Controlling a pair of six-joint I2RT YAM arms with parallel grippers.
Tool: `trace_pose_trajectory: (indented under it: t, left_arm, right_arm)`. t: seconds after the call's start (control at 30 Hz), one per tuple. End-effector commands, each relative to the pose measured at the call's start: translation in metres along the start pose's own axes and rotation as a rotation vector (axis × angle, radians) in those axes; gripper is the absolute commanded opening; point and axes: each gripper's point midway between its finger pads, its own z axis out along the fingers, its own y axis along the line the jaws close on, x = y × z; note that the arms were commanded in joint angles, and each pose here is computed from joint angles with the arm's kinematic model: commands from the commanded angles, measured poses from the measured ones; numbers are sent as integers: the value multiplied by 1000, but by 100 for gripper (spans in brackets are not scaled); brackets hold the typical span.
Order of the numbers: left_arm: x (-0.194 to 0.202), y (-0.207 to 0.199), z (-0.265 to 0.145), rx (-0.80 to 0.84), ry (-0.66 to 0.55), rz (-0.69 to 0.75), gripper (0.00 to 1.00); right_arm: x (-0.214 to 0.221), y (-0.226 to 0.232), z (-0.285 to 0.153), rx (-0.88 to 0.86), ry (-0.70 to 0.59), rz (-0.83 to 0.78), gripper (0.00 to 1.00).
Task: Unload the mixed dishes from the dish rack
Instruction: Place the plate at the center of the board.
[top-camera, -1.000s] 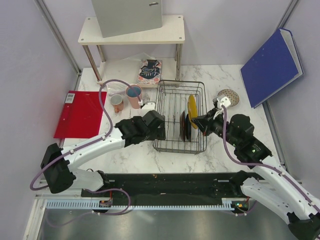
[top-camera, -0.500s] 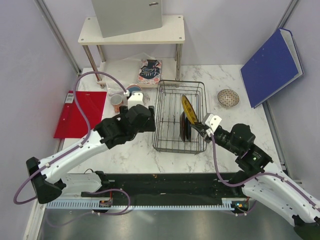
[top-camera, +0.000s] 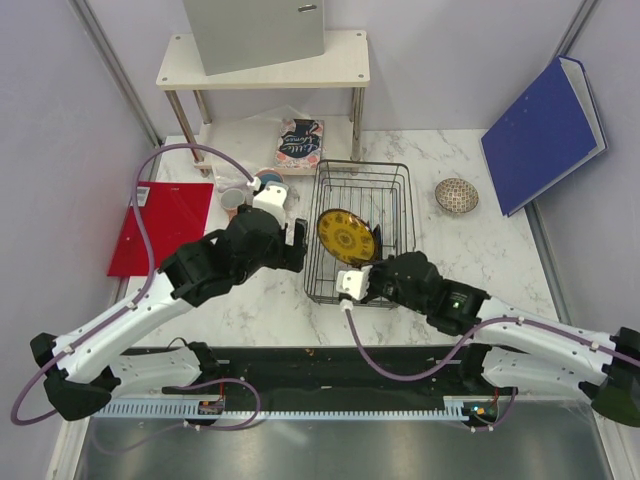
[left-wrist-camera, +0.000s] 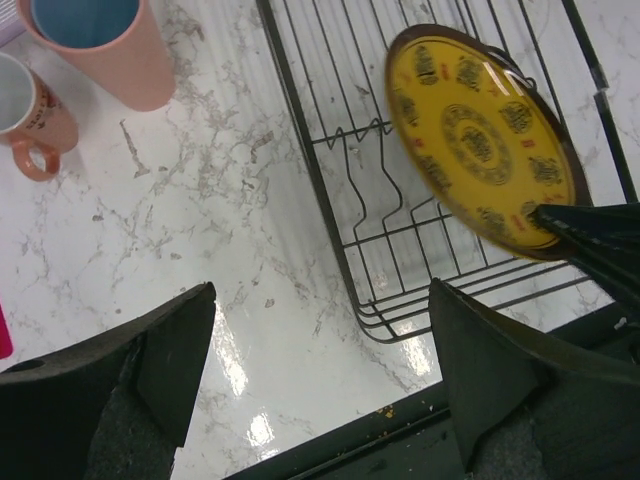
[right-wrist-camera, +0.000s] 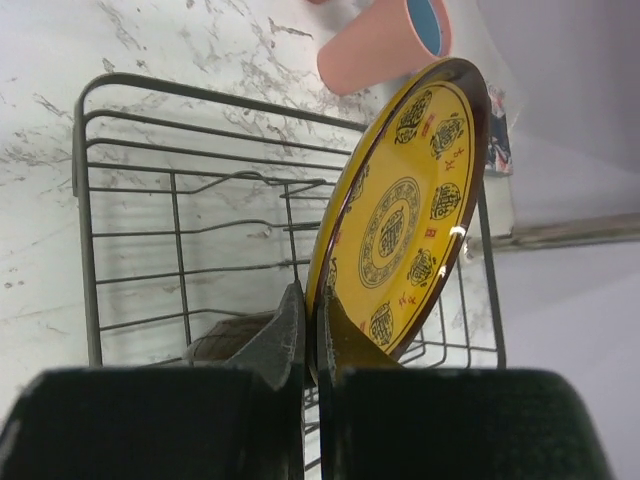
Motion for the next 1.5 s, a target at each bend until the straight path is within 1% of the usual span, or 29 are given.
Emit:
trace_pose_trajectory:
  t: [0.0, 0.07, 0.23, 0.43, 0.63, 0.77, 0.8, 0.87, 0.9, 1.0, 1.13, 1.2, 1.23, 1.27, 1.3, 1.33, 1.37, 1.4, 1.47]
  left_arm:
    - [-23, -20, -18, 153, -55, 89, 93]
    - [-22, -20, -22, 169, -48, 107, 93]
    - [-16, -6, -24, 114, -37, 126, 94]
    - [-6, -2, -21, 96, 0, 154, 94]
    - [19, -2, -13, 105, 74, 171, 88]
    - [32, -3, -10, 114, 108, 166, 80]
    - [34, -3, -9, 116, 114, 165, 75]
    - [40, -4, -7, 118, 130, 161, 71]
    - [41, -5, -8, 126, 134, 157, 66]
    - [46, -6, -6, 134, 148, 150, 62]
    - [48, -8, -8, 158, 144, 126, 61]
    - [46, -11, -9, 195, 134, 106, 60]
    - [46, -7, -7, 192, 133, 86, 59]
    - [46, -11, -10, 234, 135, 71, 57]
    - [43, -12, -10, 255, 124, 55, 51]
    - [43, -6, -7, 249, 127, 32, 48]
    - [43, -8, -9, 281, 129, 15, 45]
    - [43, -10, -10, 302, 131, 3, 43]
    - [44, -10, -9, 327, 133, -19, 43]
  right_arm:
    - [-35, -14, 13, 48, -27, -183, 0]
    - [-40, 0, 18, 20, -24, -240, 0]
    - [-55, 29, 16, -26, -48, -363, 0]
    - [-71, 43, 10, -25, -70, -443, 0]
    - [-80, 56, 0, -14, -72, -517, 0]
    - [-81, 58, -4, -4, -69, -551, 0]
    - [-82, 57, -5, -1, -71, -555, 0]
    - [-84, 56, -8, 7, -71, -564, 0]
    - [-84, 55, -8, 9, -68, -571, 0]
    - [-84, 53, -10, 19, -68, -574, 0]
    - [-89, 49, -15, 50, -88, -555, 0]
    - [-89, 48, -17, 54, -90, -551, 0]
    - [-89, 48, -19, 57, -94, -548, 0]
    - [-89, 48, -20, 60, -95, -544, 0]
    - [-89, 48, -20, 61, -96, -540, 0]
    - [-89, 48, -22, 64, -100, -536, 0]
    - [-89, 47, -23, 66, -100, -534, 0]
    - [-89, 48, -23, 67, -99, -531, 0]
    - [-87, 48, -23, 66, -98, -529, 0]
